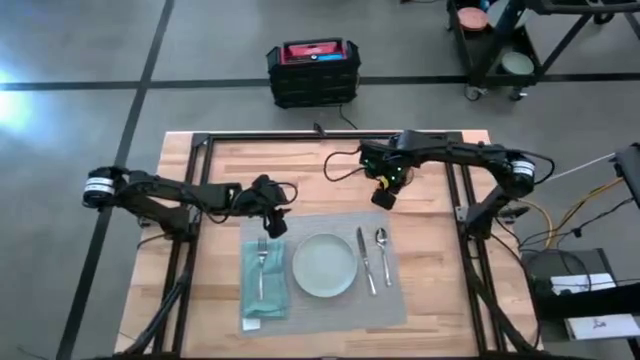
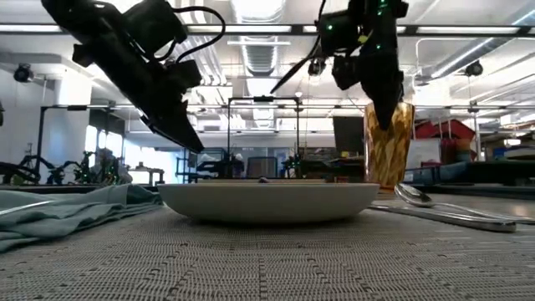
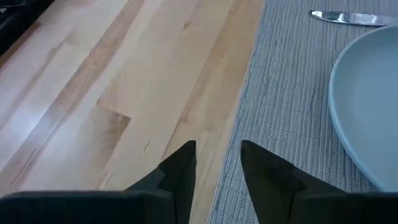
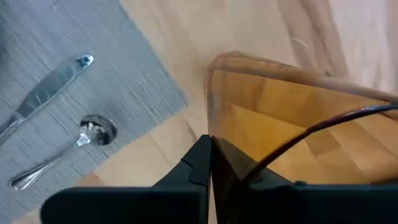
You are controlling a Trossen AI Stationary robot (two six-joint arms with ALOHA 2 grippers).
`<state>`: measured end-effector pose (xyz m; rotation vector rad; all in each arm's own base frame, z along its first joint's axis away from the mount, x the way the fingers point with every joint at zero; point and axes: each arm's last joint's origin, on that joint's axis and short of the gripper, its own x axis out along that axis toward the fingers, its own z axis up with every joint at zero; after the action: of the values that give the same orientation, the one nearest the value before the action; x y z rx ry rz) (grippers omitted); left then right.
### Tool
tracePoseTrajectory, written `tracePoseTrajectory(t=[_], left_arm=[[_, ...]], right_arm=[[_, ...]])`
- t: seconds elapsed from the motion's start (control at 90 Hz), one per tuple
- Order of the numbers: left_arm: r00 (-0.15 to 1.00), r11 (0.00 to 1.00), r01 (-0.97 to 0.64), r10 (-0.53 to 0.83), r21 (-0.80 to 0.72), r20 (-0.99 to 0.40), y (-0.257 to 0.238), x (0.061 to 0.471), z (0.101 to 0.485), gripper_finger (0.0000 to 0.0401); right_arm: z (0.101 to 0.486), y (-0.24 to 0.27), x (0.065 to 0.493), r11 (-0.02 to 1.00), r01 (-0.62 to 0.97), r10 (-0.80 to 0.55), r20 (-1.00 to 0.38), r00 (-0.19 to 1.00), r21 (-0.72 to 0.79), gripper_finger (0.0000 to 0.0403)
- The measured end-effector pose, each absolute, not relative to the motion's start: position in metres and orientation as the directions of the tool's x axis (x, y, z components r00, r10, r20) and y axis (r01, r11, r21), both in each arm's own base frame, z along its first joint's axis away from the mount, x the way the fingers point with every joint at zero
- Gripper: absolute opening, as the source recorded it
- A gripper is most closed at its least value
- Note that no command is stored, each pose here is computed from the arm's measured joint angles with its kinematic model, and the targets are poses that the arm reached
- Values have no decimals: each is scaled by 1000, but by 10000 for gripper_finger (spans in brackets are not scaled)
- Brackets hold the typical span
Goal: Set table place
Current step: Put the brown glass on top of the gray placemat
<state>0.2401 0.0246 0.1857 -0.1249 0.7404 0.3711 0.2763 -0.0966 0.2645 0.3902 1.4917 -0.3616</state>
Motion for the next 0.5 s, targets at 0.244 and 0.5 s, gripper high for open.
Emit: tracePoseTrajectory(t=[0.244,0.5], left_arm=[[676,928,-371,283,18,-680,25,240,186,114],[679,932,-363,272,9,-682,24,240,186,114]], right_arm=[[261,-98,280,886,462,4,-998,59,31,10],[261,-99,282,881,471,-1,-997,78,36,72]])
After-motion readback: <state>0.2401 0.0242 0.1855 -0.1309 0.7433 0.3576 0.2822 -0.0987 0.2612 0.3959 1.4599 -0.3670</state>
